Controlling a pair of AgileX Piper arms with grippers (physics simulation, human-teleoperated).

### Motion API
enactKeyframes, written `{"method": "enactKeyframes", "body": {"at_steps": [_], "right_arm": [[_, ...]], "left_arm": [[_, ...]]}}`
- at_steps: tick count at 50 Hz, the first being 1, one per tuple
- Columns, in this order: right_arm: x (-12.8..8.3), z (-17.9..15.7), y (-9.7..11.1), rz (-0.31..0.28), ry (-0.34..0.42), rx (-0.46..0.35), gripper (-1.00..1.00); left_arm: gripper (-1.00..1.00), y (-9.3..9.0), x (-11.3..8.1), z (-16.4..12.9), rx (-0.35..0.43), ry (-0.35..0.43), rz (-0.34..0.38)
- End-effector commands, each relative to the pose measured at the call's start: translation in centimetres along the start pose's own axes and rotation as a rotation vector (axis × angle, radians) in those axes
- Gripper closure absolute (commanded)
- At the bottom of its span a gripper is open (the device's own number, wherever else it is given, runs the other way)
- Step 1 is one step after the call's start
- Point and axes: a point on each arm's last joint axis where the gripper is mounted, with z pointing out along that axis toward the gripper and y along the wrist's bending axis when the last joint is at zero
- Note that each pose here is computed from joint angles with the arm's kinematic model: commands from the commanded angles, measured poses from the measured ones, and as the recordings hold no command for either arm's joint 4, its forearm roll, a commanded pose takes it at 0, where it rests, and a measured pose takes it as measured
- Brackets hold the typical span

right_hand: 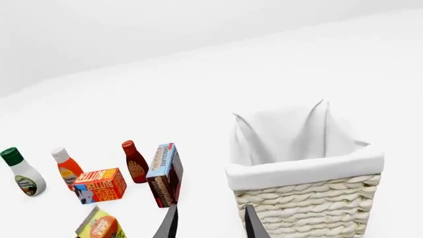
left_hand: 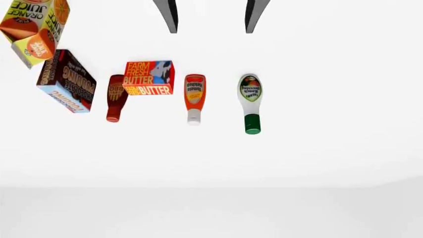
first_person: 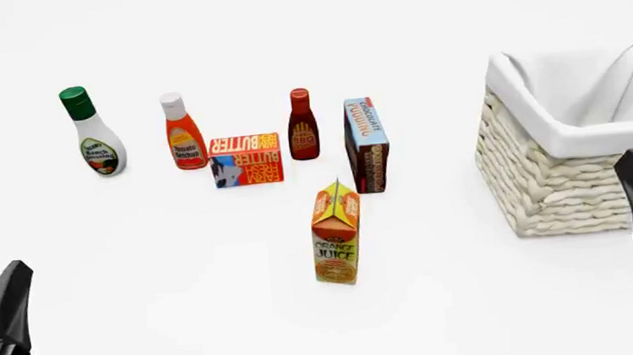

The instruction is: Pick the orange juice and place it in the basket.

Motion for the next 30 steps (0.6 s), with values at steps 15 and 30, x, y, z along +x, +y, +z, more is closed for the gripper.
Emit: {"method": "enactKeyframes", "body": {"at_steps": [15, 30], "right_arm": [[-1.6, 4.5, 1.4, 0.172, 0.173, -0.038, -1.00], [-2.2, 7.2, 2.8, 0.291, 0.278, -0.064, -1.00]], "left_arm": [[-1.00, 0.0, 0.0, 0.0, 0.000, -0.001, 0.000], [-1.00, 0.0, 0.0, 0.0, 0.000, 0.000, 0.000]]}}
